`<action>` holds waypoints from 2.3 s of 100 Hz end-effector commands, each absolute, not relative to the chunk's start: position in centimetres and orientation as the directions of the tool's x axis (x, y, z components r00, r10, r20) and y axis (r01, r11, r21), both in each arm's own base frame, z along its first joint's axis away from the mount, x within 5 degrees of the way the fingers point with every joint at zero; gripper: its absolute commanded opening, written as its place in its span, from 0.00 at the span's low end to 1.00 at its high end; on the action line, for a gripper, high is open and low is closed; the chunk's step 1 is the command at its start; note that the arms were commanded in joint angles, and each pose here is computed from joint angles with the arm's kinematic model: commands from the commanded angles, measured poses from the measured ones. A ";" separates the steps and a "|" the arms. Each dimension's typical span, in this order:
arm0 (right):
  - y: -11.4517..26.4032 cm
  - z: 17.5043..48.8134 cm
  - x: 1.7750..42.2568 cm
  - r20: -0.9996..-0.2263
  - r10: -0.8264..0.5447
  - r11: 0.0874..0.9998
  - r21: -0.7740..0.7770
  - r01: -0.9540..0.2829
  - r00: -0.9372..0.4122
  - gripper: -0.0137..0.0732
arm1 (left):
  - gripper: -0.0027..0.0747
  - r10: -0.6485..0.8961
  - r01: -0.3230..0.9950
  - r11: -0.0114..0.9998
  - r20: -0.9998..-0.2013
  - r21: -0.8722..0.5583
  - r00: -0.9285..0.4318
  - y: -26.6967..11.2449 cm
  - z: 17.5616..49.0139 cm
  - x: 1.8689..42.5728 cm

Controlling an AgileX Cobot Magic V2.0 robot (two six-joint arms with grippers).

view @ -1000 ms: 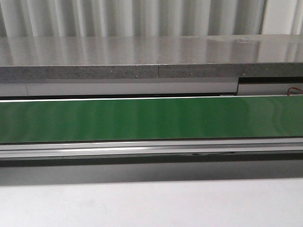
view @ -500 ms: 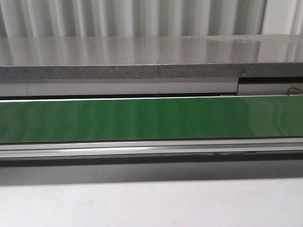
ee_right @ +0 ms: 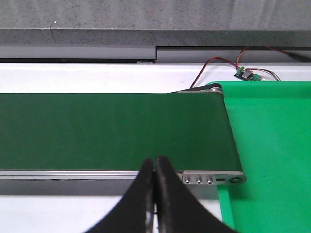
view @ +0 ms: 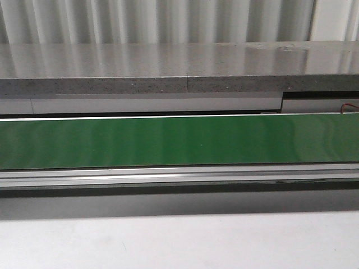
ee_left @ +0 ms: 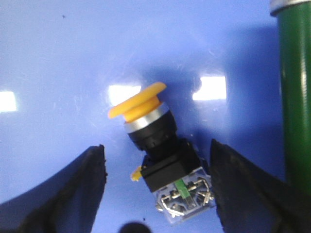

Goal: Move button from right to left

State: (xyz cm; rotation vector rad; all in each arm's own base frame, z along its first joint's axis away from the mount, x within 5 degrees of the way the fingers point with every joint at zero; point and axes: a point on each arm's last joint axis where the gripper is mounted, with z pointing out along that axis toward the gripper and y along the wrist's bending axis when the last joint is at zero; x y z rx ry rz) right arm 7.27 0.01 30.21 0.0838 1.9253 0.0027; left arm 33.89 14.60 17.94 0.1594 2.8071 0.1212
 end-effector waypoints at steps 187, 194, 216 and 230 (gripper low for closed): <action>-0.1 31.6 7.4 -0.963 0.063 0.997 0.047 0.068 -0.263 0.08 | 0.01 0.061 0.189 0.982 -0.961 0.009 -0.270 -1.4 33.8 10.5; -0.1 31.6 7.4 -0.963 0.063 0.997 0.047 0.068 -0.263 0.08 | 0.01 0.062 0.190 0.982 -0.963 0.012 -0.263 -1.5 33.7 10.2; -0.1 31.6 7.4 -0.963 0.063 0.997 0.047 0.068 -0.263 0.08 | 0.01 0.063 0.193 0.981 -0.961 0.011 -0.268 -1.5 33.6 10.1; -0.1 31.6 7.4 -0.963 0.063 0.997 0.047 0.068 -0.263 0.08 | 0.01 0.063 0.193 0.981 -0.961 0.011 -0.268 -1.5 33.6 10.1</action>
